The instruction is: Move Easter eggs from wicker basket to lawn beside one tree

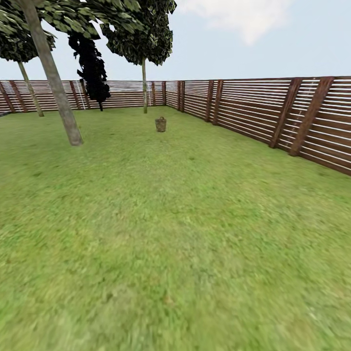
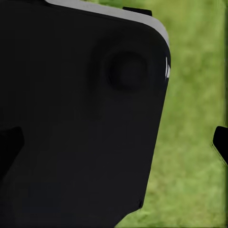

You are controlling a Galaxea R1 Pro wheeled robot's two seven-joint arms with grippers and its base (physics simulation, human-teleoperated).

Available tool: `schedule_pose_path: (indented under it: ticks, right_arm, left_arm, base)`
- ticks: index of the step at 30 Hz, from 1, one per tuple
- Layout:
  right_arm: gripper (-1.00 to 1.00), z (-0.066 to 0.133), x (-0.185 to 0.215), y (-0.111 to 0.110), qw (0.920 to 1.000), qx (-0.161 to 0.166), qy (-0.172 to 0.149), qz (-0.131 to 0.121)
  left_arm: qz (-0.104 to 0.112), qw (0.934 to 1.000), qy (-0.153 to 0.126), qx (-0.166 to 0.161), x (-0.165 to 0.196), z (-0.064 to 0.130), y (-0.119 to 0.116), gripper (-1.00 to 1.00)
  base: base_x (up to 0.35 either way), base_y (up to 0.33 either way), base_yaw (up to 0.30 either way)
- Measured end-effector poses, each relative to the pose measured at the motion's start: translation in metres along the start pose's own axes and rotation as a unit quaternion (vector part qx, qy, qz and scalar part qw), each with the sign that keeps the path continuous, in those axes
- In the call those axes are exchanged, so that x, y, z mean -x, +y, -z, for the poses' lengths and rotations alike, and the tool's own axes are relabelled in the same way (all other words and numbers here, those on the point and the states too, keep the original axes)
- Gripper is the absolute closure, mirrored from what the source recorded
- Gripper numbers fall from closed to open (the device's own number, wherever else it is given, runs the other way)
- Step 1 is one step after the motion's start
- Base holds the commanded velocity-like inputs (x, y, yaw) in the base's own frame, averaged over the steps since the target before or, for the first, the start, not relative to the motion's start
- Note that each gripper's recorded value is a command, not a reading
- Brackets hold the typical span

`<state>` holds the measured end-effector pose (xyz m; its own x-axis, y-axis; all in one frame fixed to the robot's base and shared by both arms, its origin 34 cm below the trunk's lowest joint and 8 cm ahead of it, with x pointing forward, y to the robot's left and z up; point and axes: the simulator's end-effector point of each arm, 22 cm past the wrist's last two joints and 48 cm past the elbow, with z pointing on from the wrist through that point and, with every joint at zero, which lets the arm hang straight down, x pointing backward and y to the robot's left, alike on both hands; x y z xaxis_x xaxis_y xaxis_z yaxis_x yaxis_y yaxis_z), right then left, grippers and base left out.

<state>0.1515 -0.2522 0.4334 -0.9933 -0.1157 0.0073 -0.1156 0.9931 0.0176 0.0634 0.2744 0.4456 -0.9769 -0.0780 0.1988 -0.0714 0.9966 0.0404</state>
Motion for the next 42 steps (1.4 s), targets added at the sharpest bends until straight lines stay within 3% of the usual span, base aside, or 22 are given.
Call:
schedule_pose_path:
  ticks: [42]
  right_arm:
    - [-1.0, 0.0, 0.0, -0.0001, 1.0, 0.0, 0.0, 0.0]
  left_arm:
    - [0.0, 1.0, 0.0, 0.0, -0.0001, 0.0, 0.0003, -1.0]
  base:
    - [0.328, 0.0, 0.0]
